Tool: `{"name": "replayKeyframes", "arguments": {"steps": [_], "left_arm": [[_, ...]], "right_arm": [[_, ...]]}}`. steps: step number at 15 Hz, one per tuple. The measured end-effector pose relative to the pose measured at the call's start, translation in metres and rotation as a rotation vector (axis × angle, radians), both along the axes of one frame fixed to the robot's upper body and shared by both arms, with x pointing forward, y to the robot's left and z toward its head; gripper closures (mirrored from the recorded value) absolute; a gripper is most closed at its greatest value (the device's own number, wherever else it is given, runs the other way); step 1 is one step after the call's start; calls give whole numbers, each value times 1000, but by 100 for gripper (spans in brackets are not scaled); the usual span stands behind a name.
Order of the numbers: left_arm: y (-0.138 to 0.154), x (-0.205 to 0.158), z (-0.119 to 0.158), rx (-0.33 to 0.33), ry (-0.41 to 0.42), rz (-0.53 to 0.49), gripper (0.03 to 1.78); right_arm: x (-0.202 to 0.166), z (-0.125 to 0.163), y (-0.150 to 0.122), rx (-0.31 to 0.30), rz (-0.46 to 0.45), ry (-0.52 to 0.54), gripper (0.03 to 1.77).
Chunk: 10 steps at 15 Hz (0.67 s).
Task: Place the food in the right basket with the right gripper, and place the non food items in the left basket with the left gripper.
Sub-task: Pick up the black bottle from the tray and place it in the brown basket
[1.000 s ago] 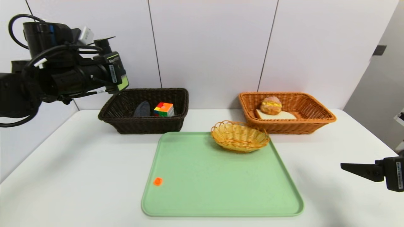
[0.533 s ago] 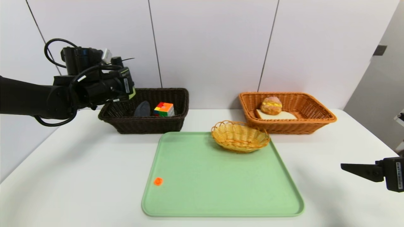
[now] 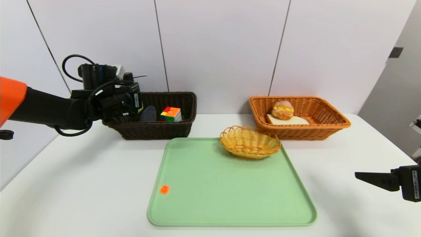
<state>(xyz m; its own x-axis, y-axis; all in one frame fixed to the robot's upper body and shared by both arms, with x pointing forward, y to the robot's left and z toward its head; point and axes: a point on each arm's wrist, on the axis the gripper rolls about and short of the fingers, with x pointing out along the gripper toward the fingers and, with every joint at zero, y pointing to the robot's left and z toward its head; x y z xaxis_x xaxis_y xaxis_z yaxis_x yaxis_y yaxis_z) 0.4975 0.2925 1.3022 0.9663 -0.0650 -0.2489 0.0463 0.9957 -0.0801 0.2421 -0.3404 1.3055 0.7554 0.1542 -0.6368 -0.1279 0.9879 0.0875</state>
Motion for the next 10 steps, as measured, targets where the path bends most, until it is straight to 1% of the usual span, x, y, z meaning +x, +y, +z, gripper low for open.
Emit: {"name": "replayKeyframes", "arguments": {"steps": [5,6,8,10], "left_arm": [[2,6,-11,6,26,16,120],[2,7,-14,8,32,21,114],[3,9,-18,9,40,27,89],[2,9,-19,9,43,24,72]], "right_arm": [[0,0,0,0,-1,0,9],[0,0,0,0,-3,0,9],[-1,0,-1,1,-6,-2,9],[-1,1,-1,2,-8,-4,9]]}}
